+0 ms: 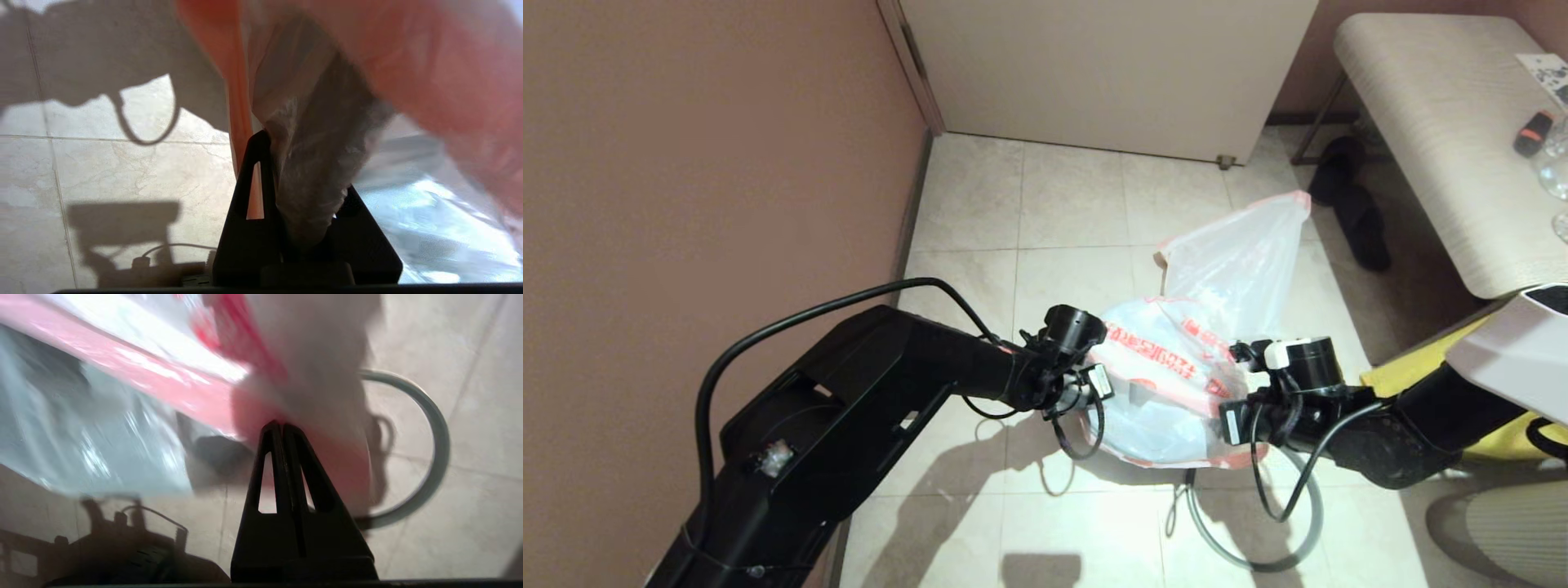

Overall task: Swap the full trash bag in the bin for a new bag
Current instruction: Put the new garbage bag on the trash can

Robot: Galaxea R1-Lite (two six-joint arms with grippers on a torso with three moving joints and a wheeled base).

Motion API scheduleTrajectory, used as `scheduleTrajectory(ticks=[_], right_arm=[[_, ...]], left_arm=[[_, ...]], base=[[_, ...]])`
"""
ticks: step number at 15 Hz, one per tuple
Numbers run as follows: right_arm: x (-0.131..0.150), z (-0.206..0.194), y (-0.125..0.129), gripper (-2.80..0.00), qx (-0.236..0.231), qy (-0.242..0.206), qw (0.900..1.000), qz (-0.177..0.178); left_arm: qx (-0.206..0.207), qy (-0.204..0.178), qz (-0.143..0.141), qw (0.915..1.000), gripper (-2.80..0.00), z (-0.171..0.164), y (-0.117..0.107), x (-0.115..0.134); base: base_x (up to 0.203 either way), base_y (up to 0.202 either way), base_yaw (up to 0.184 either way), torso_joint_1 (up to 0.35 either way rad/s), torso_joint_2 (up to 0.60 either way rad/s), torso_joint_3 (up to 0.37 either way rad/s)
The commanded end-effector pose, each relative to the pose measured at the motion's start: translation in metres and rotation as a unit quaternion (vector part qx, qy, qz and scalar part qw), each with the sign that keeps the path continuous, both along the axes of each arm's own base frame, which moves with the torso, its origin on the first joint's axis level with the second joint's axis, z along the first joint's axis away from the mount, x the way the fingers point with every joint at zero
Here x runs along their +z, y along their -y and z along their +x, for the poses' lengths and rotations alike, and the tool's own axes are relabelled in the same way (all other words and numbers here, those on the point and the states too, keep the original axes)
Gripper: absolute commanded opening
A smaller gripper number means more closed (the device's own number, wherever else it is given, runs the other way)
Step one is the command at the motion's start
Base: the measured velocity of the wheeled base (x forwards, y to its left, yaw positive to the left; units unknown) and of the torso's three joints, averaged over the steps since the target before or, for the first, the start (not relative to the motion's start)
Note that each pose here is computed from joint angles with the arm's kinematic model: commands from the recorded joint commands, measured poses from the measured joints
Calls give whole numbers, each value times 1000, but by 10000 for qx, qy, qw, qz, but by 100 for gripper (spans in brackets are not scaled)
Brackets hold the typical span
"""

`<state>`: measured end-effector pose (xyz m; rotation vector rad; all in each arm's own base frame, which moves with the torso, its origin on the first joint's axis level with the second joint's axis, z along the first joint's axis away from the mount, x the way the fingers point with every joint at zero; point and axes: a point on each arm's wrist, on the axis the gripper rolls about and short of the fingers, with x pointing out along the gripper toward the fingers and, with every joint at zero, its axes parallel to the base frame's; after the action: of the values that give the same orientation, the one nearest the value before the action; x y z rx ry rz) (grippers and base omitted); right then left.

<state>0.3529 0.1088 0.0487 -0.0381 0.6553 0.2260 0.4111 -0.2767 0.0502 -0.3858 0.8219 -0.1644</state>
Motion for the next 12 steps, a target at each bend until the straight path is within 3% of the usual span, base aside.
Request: scheduleTrajectory(ticks=[1,3,6,12], right_arm=[[21,-13,3,-280,19,201,9998,78],[28,-28,5,-280,58,187,9998,88],[6,-35,8,-280,18,-182,9998,32],[-25,-18,-4,-280,42,-161,9998,140]], left_arm=[[31,16,-25,10000,-280,0,0,1],[37,16,-25,10000,-280,1,-1,1],[52,22,-30,10000,-280,2,-2,1],[60,28,-34,10000,-280,2,-2,1]], base=[[0,0,0,0,0,0],[0,0,0,0,0,0],[0,0,0,0,0,0],[0,0,0,0,0,0]])
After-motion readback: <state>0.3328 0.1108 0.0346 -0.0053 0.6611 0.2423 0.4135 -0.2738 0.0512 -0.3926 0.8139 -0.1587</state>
